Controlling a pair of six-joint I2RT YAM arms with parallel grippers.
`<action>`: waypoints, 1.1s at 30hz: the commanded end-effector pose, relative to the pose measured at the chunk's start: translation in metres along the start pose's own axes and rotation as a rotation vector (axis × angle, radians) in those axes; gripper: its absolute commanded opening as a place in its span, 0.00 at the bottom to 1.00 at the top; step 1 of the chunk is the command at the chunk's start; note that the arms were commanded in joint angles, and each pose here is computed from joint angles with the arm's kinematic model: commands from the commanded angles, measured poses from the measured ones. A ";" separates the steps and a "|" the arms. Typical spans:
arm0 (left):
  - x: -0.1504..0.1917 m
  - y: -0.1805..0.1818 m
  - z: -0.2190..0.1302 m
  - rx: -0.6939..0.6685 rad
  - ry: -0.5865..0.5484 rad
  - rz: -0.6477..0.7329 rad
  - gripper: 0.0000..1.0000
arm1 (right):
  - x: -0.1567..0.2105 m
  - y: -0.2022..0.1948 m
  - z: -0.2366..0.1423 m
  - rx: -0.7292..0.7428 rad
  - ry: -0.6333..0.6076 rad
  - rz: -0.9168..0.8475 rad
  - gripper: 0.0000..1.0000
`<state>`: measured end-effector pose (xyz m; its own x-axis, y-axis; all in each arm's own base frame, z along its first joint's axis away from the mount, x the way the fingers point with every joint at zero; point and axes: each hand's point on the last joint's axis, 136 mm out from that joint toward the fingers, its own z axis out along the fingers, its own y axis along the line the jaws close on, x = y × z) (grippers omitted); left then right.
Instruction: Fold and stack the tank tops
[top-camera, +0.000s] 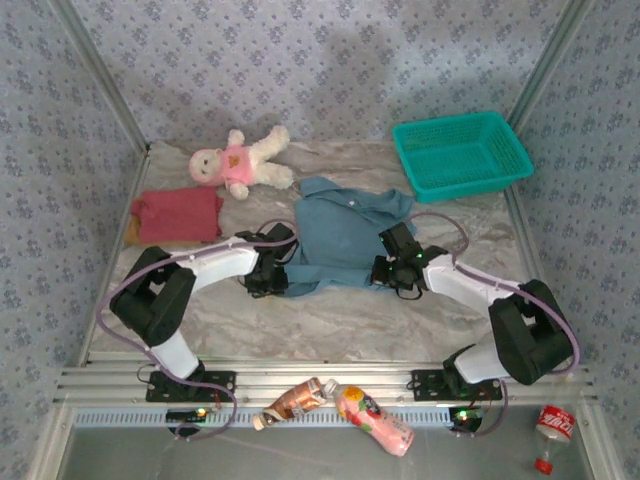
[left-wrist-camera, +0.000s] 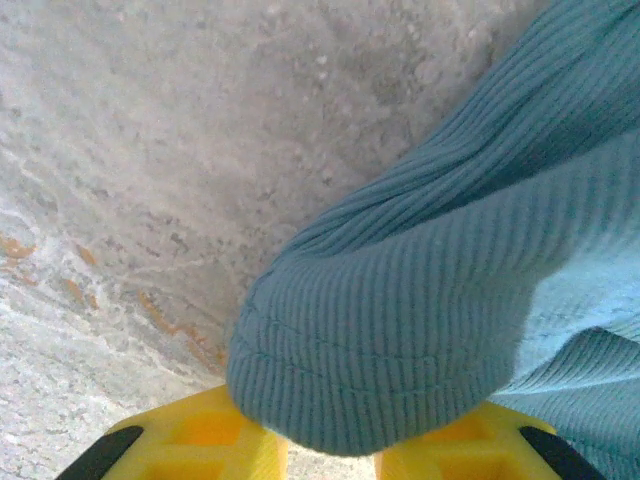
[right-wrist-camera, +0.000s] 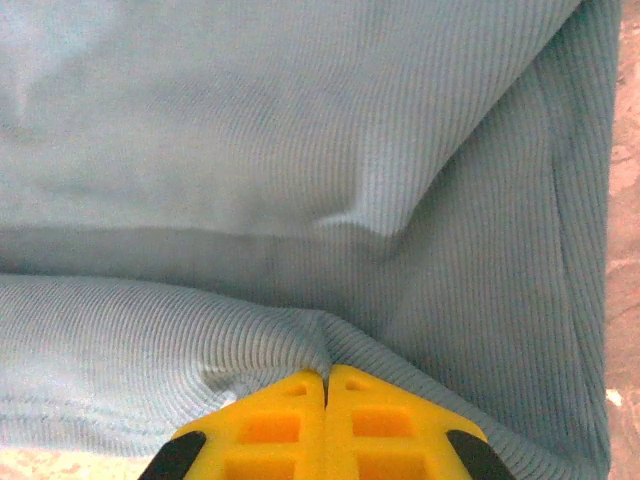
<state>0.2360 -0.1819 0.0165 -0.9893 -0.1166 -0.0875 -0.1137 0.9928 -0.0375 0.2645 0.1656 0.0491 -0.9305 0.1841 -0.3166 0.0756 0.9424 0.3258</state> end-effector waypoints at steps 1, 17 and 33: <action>-0.015 -0.008 0.006 -0.023 -0.039 0.072 0.24 | 0.011 -0.001 -0.005 -0.002 0.025 0.018 0.02; -0.043 0.017 -0.070 -0.133 -0.147 0.199 0.00 | 0.000 0.007 -0.039 -0.019 -0.045 -0.010 0.04; -0.083 0.002 -0.228 -0.014 -0.435 0.408 0.00 | 0.014 -0.042 -0.046 0.163 -0.028 -0.049 0.14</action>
<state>0.3031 -0.1723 0.2457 -0.8262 0.2076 -0.5238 0.2155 0.9754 0.0466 0.2448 0.1348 0.0867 -0.9088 0.1673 -0.3822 0.0762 0.9672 0.2423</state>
